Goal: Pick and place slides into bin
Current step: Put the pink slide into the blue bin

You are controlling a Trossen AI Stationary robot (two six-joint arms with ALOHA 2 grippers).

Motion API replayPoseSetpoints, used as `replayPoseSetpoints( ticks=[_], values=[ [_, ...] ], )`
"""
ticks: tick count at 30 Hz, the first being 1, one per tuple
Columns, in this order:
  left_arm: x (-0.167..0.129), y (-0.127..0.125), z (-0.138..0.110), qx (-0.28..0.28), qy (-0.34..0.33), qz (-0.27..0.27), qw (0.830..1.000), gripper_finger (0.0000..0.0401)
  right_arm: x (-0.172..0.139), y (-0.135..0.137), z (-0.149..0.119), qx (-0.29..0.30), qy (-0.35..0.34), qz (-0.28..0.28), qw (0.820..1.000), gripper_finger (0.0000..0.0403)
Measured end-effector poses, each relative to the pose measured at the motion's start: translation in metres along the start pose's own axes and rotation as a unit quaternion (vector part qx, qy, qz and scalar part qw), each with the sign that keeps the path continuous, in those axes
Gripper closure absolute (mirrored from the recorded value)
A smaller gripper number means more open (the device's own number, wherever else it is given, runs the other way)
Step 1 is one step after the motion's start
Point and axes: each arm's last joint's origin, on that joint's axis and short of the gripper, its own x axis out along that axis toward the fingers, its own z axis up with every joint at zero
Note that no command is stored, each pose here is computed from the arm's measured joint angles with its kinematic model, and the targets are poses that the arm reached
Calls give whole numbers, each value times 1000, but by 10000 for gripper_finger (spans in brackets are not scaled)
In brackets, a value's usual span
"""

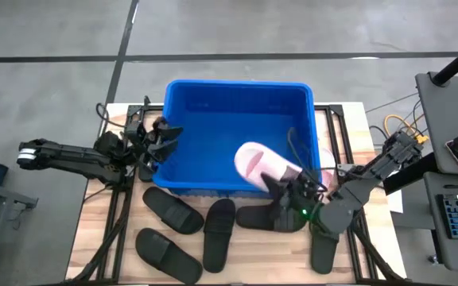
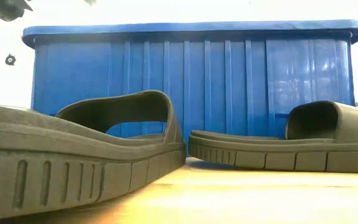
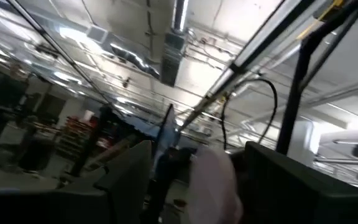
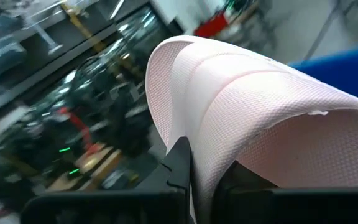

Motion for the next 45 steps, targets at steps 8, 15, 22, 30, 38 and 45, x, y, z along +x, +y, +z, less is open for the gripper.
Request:
replayPoseSetpoints(
  ticks=[8, 15, 22, 30, 38, 45],
  values=[
    [36, -3, -10, 34, 37, -35, 998, 157, 29, -4, 13, -41, -40, -39, 998, 391],
    [69, -2, -21, 62, 49, -31, 996, 157, 40, -6, 16, -35, -41, -34, 998, 391],
    [92, 1, -34, 103, 61, -27, 992, 157, 40, -6, 16, -37, -37, -27, 998, 391],
    [108, 6, -49, 104, 77, -22, 991, 157, 40, -4, 16, -65, -31, -15, 997, 391],
    [119, 7, -53, 104, 72, -8, 992, 157, 40, -3, 17, -88, -27, -3, 996, 391],
    [129, 7, -48, 105, 58, 2, 993, 158, 40, -2, 16, -90, -20, 10, 996, 390]
  ],
)
